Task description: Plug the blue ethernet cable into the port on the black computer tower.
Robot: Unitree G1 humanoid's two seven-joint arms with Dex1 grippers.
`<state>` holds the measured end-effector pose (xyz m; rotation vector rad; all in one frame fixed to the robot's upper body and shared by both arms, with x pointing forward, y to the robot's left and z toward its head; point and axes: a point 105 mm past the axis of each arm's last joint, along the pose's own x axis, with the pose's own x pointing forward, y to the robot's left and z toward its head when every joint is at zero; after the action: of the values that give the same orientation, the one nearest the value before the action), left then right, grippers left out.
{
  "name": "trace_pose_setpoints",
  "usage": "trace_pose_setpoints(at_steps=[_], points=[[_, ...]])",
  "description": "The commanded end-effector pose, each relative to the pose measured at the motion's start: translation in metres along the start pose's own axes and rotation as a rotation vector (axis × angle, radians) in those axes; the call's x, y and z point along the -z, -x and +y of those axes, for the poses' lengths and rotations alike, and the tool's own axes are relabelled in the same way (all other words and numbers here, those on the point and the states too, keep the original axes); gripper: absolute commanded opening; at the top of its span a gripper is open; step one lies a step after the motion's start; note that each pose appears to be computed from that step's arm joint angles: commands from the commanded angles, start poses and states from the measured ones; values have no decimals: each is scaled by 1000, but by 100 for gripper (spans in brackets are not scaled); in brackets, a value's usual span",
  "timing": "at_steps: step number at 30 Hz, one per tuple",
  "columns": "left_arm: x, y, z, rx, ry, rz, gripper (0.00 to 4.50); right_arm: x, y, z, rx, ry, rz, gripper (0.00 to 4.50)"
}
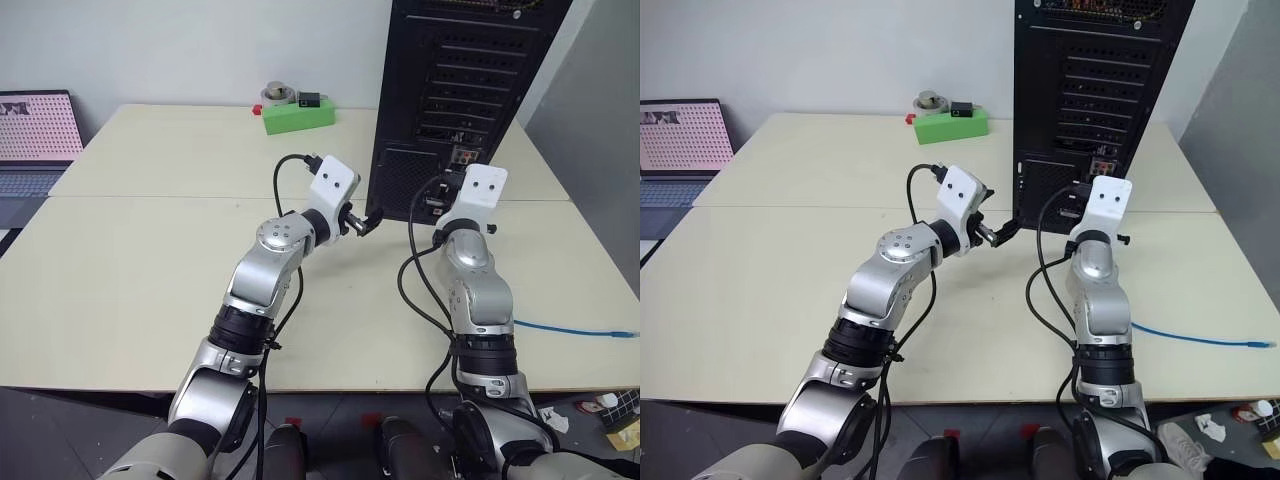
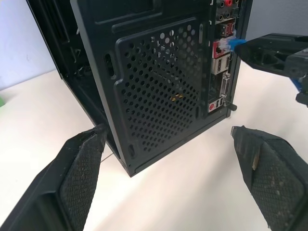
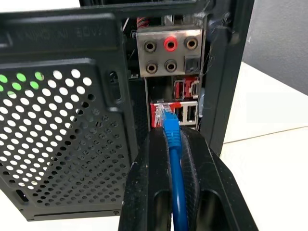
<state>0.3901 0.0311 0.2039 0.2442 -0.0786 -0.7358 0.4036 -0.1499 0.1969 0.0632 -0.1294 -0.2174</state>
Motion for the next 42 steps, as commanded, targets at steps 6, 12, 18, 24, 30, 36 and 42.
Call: trace_pose_setpoints(at_steps=[6, 12, 18, 24, 30, 36, 42], points=[[-14, 2, 0, -6, -25, -49, 440, -15, -2, 1, -3, -19, -61, 1], [-14, 3, 0, -6, -26, -48, 440, -18, -4, 1, -6, -19, -72, 1], [-13, 3, 0, -8, -28, -48, 440, -21, -6, 3, -11, -21, -82, 1], [-13, 3, 0, -8, -29, -48, 440, -24, -7, 9, -29, -21, -97, 1], [-13, 3, -1, 3, -26, -50, 440, -27, -8, 10, -22, -34, -108, 1], [-13, 4, -2, 10, -25, -53, 440, -30, -6, 9, -3, -49, -117, 1], [-13, 4, -3, 10, -27, -54, 440, -32, -4, -2, 66, -39, -144, 1]])
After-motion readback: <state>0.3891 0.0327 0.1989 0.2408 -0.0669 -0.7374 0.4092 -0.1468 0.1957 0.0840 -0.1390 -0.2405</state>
